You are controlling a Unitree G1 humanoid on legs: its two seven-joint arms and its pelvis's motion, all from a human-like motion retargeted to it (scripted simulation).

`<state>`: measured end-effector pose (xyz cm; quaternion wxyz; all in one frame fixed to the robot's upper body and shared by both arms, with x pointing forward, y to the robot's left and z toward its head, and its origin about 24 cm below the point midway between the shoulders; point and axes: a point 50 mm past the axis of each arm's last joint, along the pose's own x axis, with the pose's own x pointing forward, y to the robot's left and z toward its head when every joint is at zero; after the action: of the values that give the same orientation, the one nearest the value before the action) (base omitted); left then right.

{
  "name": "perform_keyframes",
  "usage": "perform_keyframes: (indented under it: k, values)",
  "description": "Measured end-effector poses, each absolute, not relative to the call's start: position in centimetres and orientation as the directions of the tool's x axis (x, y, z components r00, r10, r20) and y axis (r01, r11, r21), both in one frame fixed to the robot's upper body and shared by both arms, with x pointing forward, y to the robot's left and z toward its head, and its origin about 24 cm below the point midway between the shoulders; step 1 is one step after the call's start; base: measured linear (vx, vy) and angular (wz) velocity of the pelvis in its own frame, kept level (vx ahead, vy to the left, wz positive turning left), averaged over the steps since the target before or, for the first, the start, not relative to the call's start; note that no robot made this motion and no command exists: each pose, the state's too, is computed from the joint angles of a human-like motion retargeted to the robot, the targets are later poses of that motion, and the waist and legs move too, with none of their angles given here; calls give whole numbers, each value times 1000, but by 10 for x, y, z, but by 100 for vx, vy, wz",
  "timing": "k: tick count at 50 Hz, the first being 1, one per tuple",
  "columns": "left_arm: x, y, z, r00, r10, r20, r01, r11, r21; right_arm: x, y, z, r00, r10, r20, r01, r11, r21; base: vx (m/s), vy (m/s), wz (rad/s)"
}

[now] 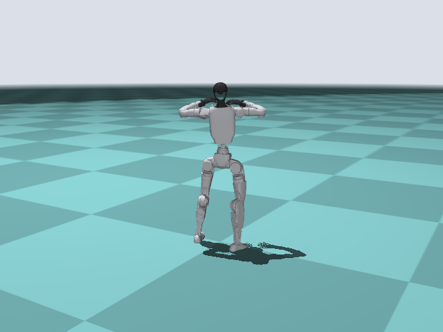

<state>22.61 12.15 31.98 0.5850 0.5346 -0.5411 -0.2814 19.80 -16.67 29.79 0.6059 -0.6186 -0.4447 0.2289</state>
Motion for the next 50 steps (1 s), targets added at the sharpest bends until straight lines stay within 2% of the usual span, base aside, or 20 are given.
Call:
perform_keyframes:
  k: [5, 10, 15, 18, 23, 28, 34, 41, 50]
  values:
    - [224, 136, 312, 334, -909, 249, -212, 184, 960, 202, -137, 304, 359, 891, 278, 279, 182, -943, 12, 15, 121]
    - [225, 167, 310, 480, -852, 207, -217, 113, 970, 213, -101, 314, 227, 934, 275, 312, 198, -929, 12, 13, 68]
    - [233, 204, 318, 623, -735, 267, -288, 101, 952, 223, -64, 319, 136, 962, 237, 349, 177, -920, 9, 10, 33]
    - [206, 241, 303, 702, -607, 372, -345, 168, 924, 219, -26, 319, 28, 989, 148, 359, 128, -924, 5, 10, 34]
    - [181, 257, 298, 741, -537, 403, -379, 162, 911, 209, -12, 318, -53, 983, 175, 321, 182, -929, 2, 9, 29]
    - [168, 255, 296, 733, -536, 418, -398, 161, 903, 204, -25, 312, -51, 975, 218, 241, 224, -944, -2, 6, -9]
    - [166, 248, 298, 701, -559, 443, -422, 176, 889, 208, -50, 304, 41, 974, 222, 183, 211, -960, -3, 3, -52]
    - [177, 232, 303, 658, -631, 412, -392, 180, 902, 217, -68, 307, 146, 970, 196, 230, 159, -960, -2, 2, -66]
    - [190, 207, 303, 603, -726, 329, -329, 150, 932, 214, -60, 315, 121, 974, 193, 293, 150, -944, -1, 3, -30]
